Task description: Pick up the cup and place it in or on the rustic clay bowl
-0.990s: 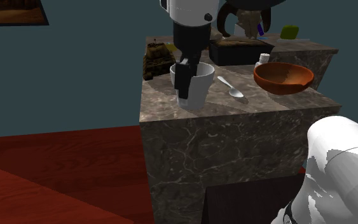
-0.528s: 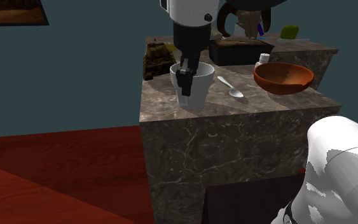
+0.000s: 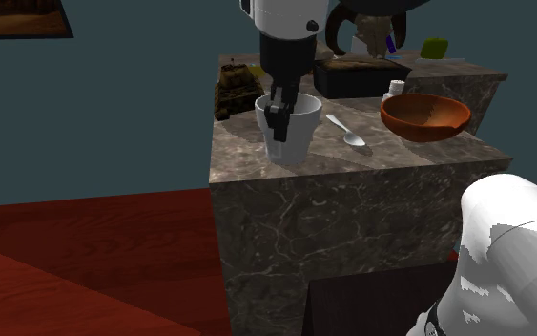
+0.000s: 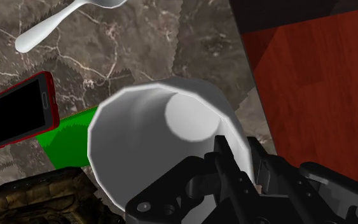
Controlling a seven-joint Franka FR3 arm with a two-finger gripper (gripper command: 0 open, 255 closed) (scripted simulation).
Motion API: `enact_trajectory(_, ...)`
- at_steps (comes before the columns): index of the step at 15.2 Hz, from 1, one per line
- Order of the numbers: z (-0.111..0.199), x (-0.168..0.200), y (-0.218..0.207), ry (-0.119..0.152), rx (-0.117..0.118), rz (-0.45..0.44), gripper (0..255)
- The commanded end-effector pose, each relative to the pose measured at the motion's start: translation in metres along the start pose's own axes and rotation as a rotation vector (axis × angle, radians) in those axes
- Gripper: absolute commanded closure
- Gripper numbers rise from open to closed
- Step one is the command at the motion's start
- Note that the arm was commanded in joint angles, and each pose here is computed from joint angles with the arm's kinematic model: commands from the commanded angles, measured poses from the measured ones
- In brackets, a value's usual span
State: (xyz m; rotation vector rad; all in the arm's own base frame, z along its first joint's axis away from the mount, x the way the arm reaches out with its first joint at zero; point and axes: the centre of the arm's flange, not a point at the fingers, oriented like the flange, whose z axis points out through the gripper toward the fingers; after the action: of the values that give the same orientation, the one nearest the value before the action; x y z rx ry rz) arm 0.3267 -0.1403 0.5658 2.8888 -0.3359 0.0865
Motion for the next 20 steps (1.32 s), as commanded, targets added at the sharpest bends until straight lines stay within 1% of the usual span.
enact_trajectory(1, -0.005, 0.0, 0.001, -0.001, 0.0, 0.0, 255)
enact_trajectory(20, -0.102, 0.009, 0.024, -0.001, 0.0, 0.0, 255)
